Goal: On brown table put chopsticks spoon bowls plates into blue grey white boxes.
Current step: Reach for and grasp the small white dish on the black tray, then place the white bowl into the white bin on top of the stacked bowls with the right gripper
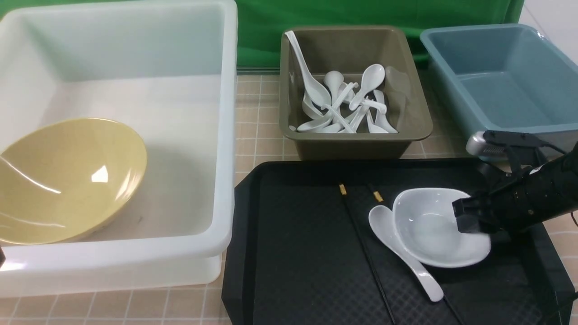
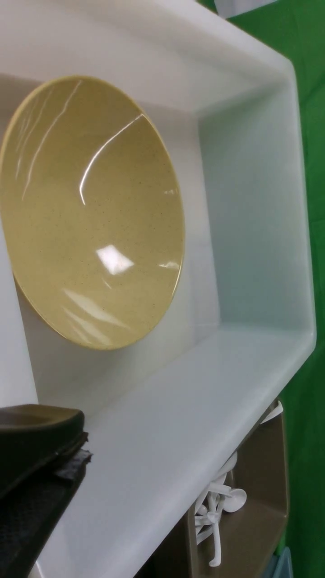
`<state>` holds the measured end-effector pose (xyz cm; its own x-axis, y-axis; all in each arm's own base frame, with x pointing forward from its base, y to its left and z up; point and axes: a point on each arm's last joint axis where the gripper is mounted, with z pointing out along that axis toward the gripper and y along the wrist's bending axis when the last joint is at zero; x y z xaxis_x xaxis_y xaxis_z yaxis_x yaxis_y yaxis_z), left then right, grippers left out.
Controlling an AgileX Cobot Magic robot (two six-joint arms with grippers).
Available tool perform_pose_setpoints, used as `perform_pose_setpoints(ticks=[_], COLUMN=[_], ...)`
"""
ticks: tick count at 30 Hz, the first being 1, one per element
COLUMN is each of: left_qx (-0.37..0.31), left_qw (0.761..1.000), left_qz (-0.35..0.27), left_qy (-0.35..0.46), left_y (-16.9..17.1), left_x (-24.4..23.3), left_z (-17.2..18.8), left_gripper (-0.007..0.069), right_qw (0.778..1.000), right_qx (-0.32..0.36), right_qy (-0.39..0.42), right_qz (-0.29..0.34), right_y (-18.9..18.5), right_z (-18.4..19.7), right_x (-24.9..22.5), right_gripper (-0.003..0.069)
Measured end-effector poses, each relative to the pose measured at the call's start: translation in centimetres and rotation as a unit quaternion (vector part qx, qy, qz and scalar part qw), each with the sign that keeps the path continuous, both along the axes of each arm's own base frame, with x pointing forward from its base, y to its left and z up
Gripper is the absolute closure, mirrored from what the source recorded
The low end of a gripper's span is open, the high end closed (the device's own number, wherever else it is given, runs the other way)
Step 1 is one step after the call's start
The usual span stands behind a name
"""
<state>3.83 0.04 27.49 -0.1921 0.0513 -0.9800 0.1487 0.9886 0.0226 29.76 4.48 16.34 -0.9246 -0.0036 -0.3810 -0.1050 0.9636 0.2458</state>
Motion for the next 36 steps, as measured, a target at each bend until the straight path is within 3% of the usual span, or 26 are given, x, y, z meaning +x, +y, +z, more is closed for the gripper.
perform_pose_setpoints(ticks=[2, 5, 12, 14, 18, 19, 21, 26, 27, 31, 36], left_qx=[0.0, 0.0, 0.0, 0.0, -0.001, -0.002, -0.004, -0.006, -0.006, -0.007, -0.007], left_qw=[1.0, 1.0, 1.0, 1.0, 1.0, 1.0, 1.0, 0.999, 0.999, 0.999, 0.999], left_qz=[0.0, 0.0, 0.0, 0.0, -0.002, -0.002, -0.004, -0.007, -0.007, -0.007, -0.007], left_qy=[0.0, 0.0, 0.0, 0.0, -0.007, -0.008, -0.019, -0.033, -0.033, -0.033, -0.033], left_y=[0.0, 0.0, 0.0, 0.0, 0.0, 0.0, -0.1, -0.1, -0.1, -0.1, -0.1], left_x=[0.0, 0.0, 0.0, 0.0, 0.0, 0.0, 0.1, 0.1, 0.1, 0.1, 0.1], left_z=[0.0, 0.0, 0.0, 0.0, 0.1, 0.2, 0.3, 0.6, 0.6, 0.6, 0.6], left_gripper=[0.0624, 0.0624, 0.0624, 0.0624, 0.0624, 0.0624, 0.0624, 0.0624, 0.0624, 0.0624, 0.0624], right_qw=[1.0, 0.998, 0.984, 0.966, 0.926, 0.924, 0.906, 0.879, 0.88, 0.852, 0.829], right_qx=[0.0, 0.003, 0.017, 0.053, 0.093, 0.095, 0.107, 0.096, 0.093, 0.003, -0.133], right_qy=[-0.007, -0.052, -0.165, -0.239, -0.325, -0.328, -0.348, -0.325, -0.318, -0.315, -0.324], right_qz=[0.009, 0.027, 0.059, 0.09, 0.167, 0.17, 0.218, 0.336, 0.341, 0.418, 0.435], right_y=[0.0, 0.1, 1.4, 4.0, 9.7, 10.1, 14.2, 24.3, 24.6, 30.6, 34.3], right_z=[0.6, 3.9, 11.2, 15.9, 20.6, 20.7, 21.3, 18.2, 17.6, 15.0, 14.3], right_x=[-0.2, -1.2, -3.1, -3.4, -3.2, -3.1, -2.4, 0.9, 0.9, 3.9, 5.6], right_gripper=[0.0491, 0.0584, 0.0589, 0.0589, 0.0589, 0.0589, 0.0589, 0.0589, 0.0589, 0.0589, 0.0588])
